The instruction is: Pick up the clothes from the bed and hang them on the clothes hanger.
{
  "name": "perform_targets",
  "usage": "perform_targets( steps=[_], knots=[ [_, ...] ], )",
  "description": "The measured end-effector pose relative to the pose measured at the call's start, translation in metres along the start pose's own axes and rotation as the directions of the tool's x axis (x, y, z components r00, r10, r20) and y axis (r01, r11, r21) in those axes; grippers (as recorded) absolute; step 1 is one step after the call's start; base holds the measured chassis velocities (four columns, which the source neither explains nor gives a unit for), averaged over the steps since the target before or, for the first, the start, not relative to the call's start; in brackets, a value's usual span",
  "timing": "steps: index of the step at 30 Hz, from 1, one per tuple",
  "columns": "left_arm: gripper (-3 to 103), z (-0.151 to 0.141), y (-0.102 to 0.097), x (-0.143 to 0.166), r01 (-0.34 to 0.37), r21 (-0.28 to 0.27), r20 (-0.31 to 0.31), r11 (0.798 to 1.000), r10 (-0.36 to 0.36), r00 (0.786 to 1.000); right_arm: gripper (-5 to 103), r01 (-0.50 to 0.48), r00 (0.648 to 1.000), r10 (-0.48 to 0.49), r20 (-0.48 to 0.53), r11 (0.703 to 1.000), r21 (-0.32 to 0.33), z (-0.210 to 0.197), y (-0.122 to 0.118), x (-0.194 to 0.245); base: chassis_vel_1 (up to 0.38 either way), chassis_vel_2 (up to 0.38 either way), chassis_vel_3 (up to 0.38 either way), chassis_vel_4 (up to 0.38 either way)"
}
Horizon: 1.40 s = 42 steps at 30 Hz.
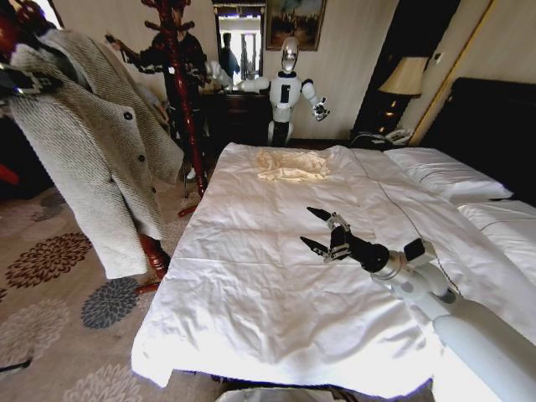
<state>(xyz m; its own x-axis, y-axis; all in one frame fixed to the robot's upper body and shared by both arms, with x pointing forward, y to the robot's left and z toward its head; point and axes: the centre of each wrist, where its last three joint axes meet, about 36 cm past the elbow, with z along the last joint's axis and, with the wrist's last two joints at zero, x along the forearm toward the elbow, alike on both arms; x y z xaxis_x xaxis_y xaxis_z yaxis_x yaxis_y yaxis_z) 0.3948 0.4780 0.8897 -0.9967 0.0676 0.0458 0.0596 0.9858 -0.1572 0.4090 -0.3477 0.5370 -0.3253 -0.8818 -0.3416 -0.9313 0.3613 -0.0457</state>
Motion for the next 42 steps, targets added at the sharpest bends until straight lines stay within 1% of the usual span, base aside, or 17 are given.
perform_targets(
  steps=[3, 4, 8, 21, 25, 27, 31, 32, 33, 34, 35, 37, 38, 41, 42],
  knots=[
    [6, 0.003, 0.014, -0.007, 0.012, 0.002, -0.009, 1.0, -0.012, 1.0, 100, -0.002, 1.0, 0.002, -0.001, 1.0, -0.002, 0.003, 0.0, 0.0, 0.0, 0.0, 0.0, 0.0],
    [6, 0.003, 0.014, -0.007, 0.012, 0.002, -0.009, 1.0, -0.012, 1.0, 100, -0.002, 1.0, 0.002, -0.001, 1.0, -0.002, 0.003, 0.0, 0.0, 0.0, 0.0, 0.0, 0.0],
    [6, 0.006, 0.024, -0.013, 0.012, 0.017, -0.021, 1.0, -0.012, 1.0, 100, -0.002, 1.0, 0.002, -0.002, 1.0, -0.005, 0.007, 0.001, 0.002, 0.0, 0.0, 0.0, 0.0],
    [6, 0.018, 0.042, -0.024, 0.001, 0.041, -0.037, 0.999, 0.001, 0.999, 100, -0.002, 1.0, 0.002, -0.009, 1.0, -0.007, 0.01, 0.005, 0.003, 0.0, 0.0, 0.0, 0.0],
    [6, 0.02, 0.043, -0.025, -0.006, 0.042, -0.027, 0.999, 0.008, 1.0, 100, -0.002, 1.0, 0.001, -0.01, 1.0, -0.01, 0.011, 0.007, 0.003, 0.0, 0.0, 0.0, 0.0],
    [6, 0.02, 0.043, -0.025, -0.03, 0.038, -0.003, 0.999, 0.03, 1.0, 100, -0.001, 1.0, 0.001, -0.011, 1.0, -0.008, 0.01, 0.007, 0.004, 0.0, 0.0, 0.0, 0.0],
    [6, 0.02, 0.042, -0.024, -0.032, 0.03, 0.018, 0.999, 0.032, 0.999, 100, 0.001, 1.0, -0.001, -0.01, 1.0, -0.004, 0.008, 0.007, 0.003, 0.0, 0.0, 0.0, 0.0],
    [8, 0.019, 0.042, -0.024, -0.031, 0.029, 0.03, 0.999, 0.031, 0.999, 100, 0.002, 1.0, -0.002, -0.009, 1.0, -0.004, 0.008, 0.007, 0.003, 0.0, 0.0, 0.0, 0.0],
    [8, 0.019, 0.042, -0.024, -0.031, 0.029, 0.03, 0.999, 0.031, 0.999, 100, 0.002, 1.0, -0.002, -0.009, 1.0, -0.004, 0.008, 0.007, 0.003, 0.0, 0.0, 0.0, 0.0],
    [14, 0.018, 0.041, -0.022, -0.031, 0.025, 0.043, 0.999, 0.03, 0.999, 100, 0.002, 1.0, -0.002, -0.009, 1.0, -0.003, 0.008, 0.008, 0.003, 0.0, 0.0, 0.0, 0.0],
    [14, 0.017, 0.04, -0.021, -0.032, 0.021, 0.054, 0.999, 0.031, 0.998, 100, 0.003, 1.0, -0.003, -0.008, 1.0, -0.003, 0.008, 0.008, 0.003, 0.0, 0.0, 0.0, 0.0],
    [25, 0.015, 0.037, -0.019, -0.034, 0.011, 0.076, 0.999, 0.033, 0.997, 100, 0.003, 1.0, -0.003, -0.008, 1.0, -0.004, 0.008, 0.008, 0.003, 0.0, 0.0, 0.0, 0.0],
    [25, 0.015, 0.037, -0.019, -0.034, 0.011, 0.076, 0.999, 0.033, 0.997, 100, 0.003, 1.0, -0.003, -0.008, 1.0, -0.004, 0.008, 0.008, 0.003, 0.0, 0.0, 0.0, 0.0],
    [41, 0.009, 0.032, -0.01, -0.025, -0.021, 0.112, 0.999, 0.027, 0.993, 100, 0.001, 1.0, -0.001, -0.008, 1.0, -0.007, 0.009, 0.008, 0.003, 0.0, 0.0, 0.0, 0.0],
    [41, 0.008, 0.03, -0.008, -0.027, -0.028, 0.117, 0.999, 0.03, 0.993, 100, 0.0, 1.0, 0.0, -0.008, 1.0, -0.007, 0.009, 0.008, 0.003, 0.0, 0.0, 0.0, 0.0]
  ],
)
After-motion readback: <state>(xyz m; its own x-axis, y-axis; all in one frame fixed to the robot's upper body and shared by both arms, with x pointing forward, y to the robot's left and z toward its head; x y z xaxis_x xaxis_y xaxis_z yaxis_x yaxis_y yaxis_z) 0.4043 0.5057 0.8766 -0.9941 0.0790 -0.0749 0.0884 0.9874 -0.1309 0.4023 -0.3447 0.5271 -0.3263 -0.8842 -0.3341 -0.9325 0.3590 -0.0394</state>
